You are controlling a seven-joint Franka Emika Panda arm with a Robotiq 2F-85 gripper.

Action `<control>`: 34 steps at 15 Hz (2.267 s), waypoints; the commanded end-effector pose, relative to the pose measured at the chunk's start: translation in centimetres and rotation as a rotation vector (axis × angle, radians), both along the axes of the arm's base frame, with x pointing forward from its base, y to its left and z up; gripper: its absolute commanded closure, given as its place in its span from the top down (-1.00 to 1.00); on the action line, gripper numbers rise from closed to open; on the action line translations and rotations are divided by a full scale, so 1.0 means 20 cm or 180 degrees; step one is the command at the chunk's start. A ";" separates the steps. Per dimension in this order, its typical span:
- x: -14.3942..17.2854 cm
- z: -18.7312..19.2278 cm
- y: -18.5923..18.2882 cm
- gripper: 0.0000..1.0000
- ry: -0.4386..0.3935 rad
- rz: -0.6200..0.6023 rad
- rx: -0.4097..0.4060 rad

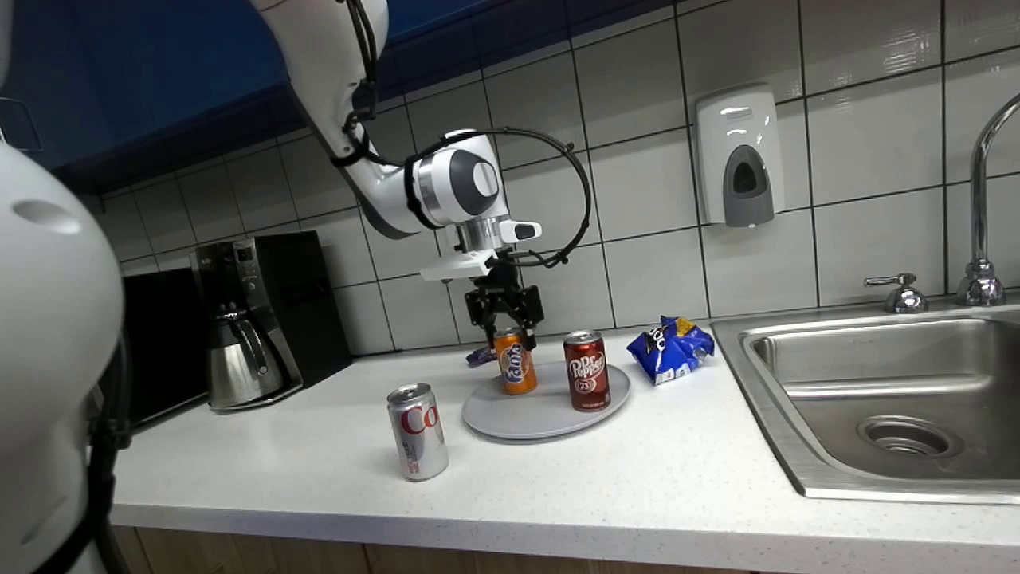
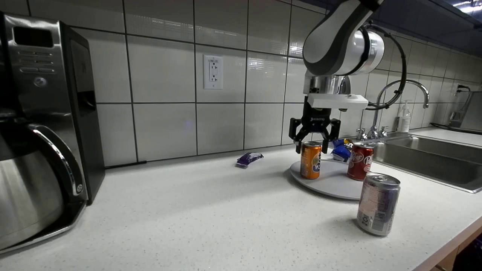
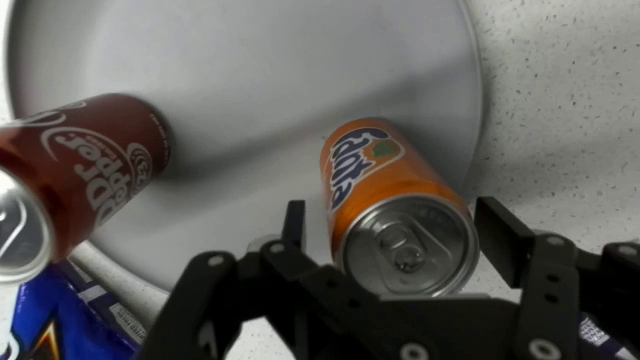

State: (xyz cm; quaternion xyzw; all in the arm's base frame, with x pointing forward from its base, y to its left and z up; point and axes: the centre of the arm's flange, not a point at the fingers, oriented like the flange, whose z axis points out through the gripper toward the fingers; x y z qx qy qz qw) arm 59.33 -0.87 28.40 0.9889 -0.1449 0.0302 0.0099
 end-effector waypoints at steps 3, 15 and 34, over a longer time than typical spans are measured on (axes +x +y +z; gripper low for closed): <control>0.00 0.08 -0.02 1.00 -0.0153 -0.0047 -0.0020; -0.18 0.37 -0.02 1.00 -0.0446 -0.0034 0.0008; -0.66 0.44 0.00 1.00 -0.0239 0.0237 0.0148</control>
